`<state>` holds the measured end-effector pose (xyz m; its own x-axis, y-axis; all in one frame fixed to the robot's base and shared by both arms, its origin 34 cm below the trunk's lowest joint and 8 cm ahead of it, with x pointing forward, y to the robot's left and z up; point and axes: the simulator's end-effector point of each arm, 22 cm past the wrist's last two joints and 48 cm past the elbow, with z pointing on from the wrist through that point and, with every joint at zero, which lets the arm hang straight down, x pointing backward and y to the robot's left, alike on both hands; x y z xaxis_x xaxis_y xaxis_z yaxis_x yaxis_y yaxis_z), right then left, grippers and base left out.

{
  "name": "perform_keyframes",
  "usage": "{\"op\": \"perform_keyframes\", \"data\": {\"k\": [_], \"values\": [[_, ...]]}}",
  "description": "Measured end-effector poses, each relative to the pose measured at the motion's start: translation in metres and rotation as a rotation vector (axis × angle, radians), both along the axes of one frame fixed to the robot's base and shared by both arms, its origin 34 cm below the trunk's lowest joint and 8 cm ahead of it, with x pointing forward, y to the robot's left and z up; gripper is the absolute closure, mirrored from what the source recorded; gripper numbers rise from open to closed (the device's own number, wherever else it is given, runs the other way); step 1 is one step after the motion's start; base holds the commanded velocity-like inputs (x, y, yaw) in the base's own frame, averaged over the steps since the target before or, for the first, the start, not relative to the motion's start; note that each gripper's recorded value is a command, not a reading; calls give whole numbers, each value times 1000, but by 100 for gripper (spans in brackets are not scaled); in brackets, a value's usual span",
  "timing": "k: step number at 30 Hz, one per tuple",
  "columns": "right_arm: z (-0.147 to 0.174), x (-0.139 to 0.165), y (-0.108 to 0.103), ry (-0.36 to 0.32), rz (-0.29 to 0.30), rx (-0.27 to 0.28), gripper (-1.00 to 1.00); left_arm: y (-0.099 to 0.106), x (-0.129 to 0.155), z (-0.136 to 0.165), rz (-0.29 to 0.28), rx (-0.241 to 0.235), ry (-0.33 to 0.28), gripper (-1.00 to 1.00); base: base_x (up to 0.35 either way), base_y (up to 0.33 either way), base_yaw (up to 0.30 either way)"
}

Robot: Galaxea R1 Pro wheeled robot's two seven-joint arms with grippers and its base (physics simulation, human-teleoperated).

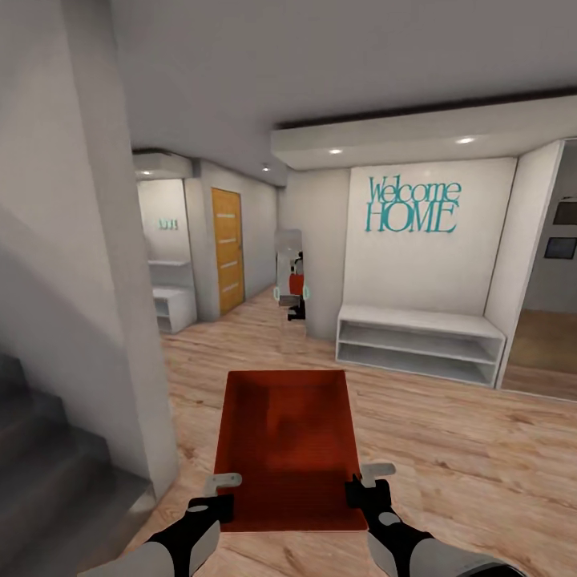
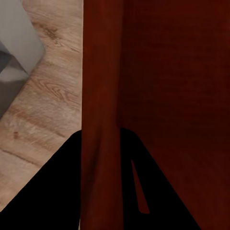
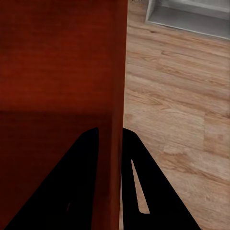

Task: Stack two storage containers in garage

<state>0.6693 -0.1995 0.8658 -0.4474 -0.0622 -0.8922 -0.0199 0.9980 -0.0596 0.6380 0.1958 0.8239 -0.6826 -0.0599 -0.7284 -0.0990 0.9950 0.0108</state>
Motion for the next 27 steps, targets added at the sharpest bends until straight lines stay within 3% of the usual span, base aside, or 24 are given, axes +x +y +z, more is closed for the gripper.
{"op": "perform_keyframes", "data": {"k": [21,27], "values": [[0,-1,4,-3,-4,7,100,4,1,0,-3,-2,-4,100,322,0,2],[1,0,4,-3,-3,7,100,4,1,0,-1,-2,-4,100,322,0,191]]}}
